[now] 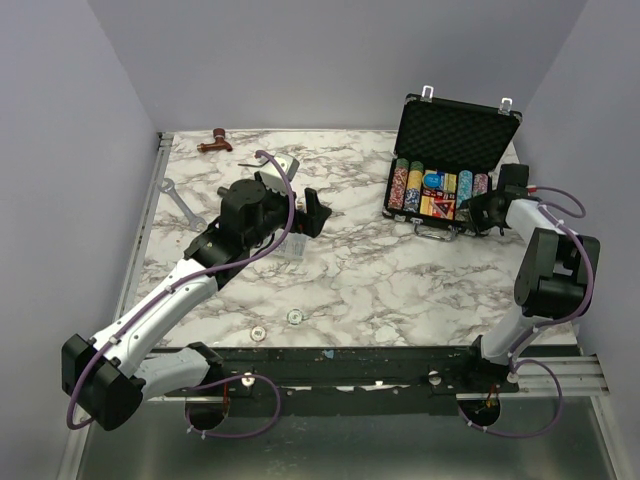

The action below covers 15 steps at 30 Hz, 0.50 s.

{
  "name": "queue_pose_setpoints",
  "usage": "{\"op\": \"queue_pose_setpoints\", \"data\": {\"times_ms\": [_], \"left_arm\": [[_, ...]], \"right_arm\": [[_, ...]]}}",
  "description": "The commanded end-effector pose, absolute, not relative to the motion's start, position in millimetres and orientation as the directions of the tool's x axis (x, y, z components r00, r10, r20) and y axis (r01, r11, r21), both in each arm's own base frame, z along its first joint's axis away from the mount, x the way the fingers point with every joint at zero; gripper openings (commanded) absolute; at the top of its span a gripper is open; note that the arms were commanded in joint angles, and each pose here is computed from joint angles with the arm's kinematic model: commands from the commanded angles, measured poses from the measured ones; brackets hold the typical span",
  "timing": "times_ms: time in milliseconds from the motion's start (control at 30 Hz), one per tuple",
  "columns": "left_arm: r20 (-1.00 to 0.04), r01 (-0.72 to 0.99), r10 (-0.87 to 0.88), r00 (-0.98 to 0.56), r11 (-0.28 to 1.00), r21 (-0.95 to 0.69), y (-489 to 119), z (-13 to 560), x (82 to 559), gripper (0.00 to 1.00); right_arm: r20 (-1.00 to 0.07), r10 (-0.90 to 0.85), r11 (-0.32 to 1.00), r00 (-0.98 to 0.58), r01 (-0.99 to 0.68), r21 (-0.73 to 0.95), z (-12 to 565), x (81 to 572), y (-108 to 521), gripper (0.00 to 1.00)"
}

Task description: Pack up texas hold em set

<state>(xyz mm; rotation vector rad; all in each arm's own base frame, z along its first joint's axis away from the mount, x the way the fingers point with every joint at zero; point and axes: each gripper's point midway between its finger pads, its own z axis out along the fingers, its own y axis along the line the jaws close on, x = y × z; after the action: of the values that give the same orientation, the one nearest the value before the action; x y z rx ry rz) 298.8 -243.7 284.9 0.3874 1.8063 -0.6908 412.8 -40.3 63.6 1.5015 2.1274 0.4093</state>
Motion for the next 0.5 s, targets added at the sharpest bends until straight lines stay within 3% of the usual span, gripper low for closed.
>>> {"op": "queue_pose_setpoints", "data": {"times_ms": [0,333,467], "left_arm": [[-0.944,0.6,-0.07,-0.321,0.756,-0.26,-248.8,294.8,296.7,0.98],[-0.946,0.606,-0.067,-0.317,0.753,-0.256,-249.1,296.3,295.1,0.98],[-0.946,0.605,-0.069,-0.317,0.753,-0.258,-248.9,297.5,294.8,0.98]], "right_arm": [[-0.254,0.939,0.337,-0.231,0.765,0.549,78.7,431.9,-48.3,0.47],[-0.281,0.931,0.359,-0.23,0.708,0.608,104.7,442.7,-46.7,0.47],[-0.36,0.906,0.405,-0.223,0.705,0.583,114.6,432.7,-55.2,0.48]]}}
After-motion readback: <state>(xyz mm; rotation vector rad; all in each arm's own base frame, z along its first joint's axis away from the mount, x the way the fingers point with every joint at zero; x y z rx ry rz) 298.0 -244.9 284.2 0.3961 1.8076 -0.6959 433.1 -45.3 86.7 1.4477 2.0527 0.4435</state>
